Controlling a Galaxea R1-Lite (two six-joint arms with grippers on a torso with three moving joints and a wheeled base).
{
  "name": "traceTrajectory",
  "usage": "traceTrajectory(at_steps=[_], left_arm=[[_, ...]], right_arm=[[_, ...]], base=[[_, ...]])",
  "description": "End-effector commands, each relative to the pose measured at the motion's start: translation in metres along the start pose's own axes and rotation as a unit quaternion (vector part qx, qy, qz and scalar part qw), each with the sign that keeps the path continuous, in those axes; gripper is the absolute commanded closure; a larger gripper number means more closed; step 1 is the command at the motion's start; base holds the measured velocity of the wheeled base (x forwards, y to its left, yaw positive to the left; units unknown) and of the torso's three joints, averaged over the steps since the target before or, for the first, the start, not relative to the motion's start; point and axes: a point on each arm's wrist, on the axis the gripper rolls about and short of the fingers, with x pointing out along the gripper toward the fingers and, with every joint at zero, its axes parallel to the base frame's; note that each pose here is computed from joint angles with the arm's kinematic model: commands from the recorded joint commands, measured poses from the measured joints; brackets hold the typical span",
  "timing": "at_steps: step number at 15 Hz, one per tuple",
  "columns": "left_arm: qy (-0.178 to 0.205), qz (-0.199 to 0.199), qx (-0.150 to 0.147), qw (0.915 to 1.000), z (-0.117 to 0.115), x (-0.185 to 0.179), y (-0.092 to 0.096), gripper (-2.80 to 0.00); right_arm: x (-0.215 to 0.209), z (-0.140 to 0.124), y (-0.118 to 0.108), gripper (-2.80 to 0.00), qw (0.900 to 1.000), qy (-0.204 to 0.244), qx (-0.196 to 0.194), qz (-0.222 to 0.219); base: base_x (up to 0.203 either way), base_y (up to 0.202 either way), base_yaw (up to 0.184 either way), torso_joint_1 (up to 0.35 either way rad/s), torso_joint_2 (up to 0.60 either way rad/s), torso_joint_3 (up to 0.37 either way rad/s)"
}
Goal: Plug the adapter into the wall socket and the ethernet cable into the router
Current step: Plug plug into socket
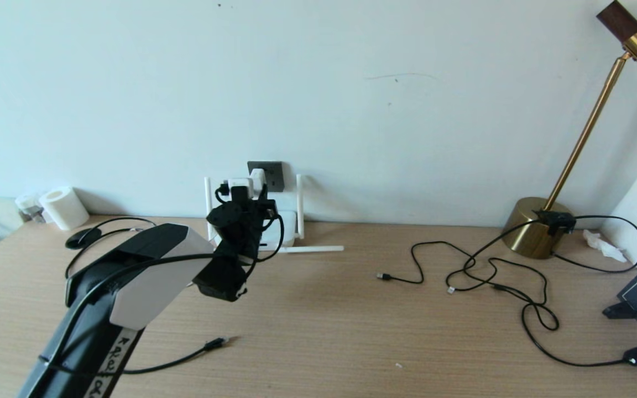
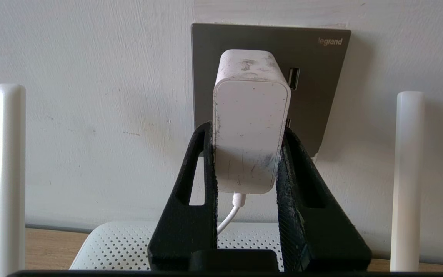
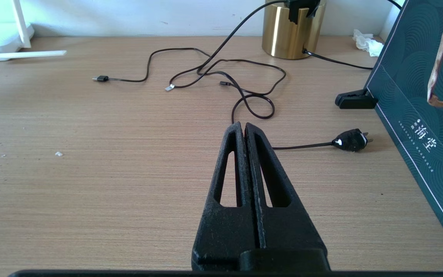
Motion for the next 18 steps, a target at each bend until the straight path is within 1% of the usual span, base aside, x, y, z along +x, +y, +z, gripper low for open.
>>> traceTrajectory(at_steps=[1,13,18], left_arm=[[-0.002,0.001,0.0,1.0,-0.0014,-0.0002,-0.0003,0.0],[-0.005,0.002,-0.001,1.0,0.0004,0.0007,-0.0004,0.0],[0.001,-0.003,-0.001,1.0,-0.0039,-0.0023,-0.0049,0.0]], right_arm=[[0.0001,0.0002,0.0,0.0,1.0,0.0,0.0,0.0],[0.0,0.0002,0.0,0.0,1.0,0.0,0.0,0.0],[0.0001,0.0002,0.0,0.0,1.0,0.0,0.0,0.0]], base=[[0.0,0.0,0.0,0.0,0.0,0.0],[0.0,0.0,0.0,0.0,0.0,0.0],[0.0,0.0,0.0,0.0,0.0,0.0]])
